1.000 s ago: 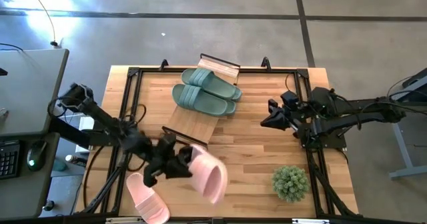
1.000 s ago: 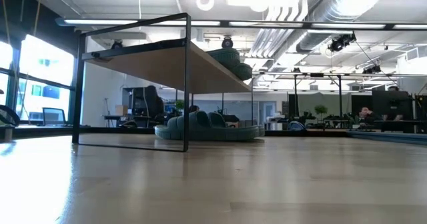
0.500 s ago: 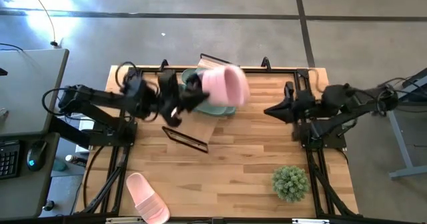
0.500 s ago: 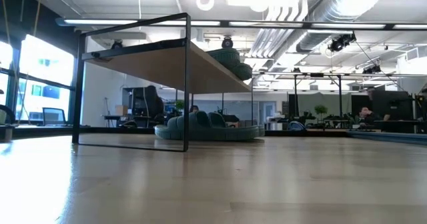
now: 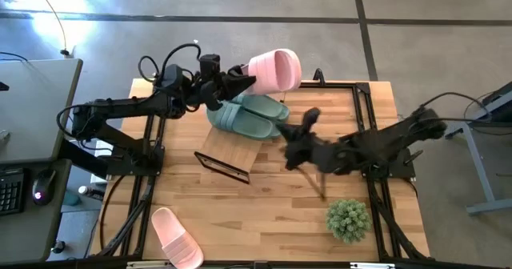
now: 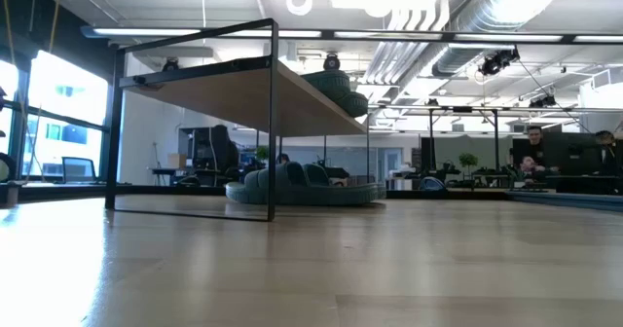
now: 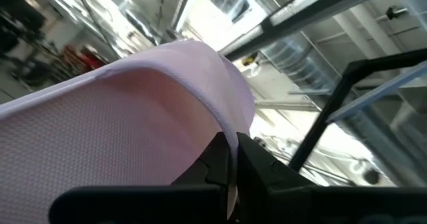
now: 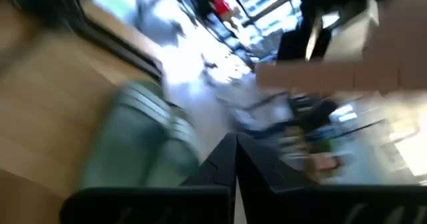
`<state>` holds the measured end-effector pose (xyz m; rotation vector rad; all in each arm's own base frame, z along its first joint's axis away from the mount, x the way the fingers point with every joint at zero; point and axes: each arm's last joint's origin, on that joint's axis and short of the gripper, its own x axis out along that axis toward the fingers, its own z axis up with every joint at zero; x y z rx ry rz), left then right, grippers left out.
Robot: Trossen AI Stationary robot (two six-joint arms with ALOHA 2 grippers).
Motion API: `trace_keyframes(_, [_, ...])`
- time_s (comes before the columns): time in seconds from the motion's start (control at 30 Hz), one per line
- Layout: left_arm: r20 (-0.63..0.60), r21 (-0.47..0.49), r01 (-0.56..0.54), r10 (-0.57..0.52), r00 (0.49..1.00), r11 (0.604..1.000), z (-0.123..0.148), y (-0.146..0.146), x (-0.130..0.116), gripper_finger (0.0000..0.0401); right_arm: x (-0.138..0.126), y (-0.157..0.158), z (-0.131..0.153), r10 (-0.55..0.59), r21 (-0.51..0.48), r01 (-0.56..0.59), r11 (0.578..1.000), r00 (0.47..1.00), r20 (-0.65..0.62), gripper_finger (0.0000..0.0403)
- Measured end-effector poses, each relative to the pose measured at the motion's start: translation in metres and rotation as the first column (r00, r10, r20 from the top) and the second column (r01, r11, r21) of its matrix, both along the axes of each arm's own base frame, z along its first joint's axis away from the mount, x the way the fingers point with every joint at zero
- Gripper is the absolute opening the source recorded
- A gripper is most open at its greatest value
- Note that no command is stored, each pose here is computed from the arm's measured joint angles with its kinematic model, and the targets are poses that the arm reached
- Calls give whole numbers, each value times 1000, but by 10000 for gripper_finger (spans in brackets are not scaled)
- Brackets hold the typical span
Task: Pick and place slides into the shelf
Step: Put the pink slide under the shelf
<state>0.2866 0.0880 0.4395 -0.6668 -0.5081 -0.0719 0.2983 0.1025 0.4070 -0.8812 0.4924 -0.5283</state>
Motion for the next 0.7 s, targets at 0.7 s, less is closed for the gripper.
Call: trace_keyframes(0.7, [-28, 25, 164, -163, 986, 986, 0, 15, -7, 0, 110, 15, -4, -273, -625, -130, 770, 819, -506, 136])
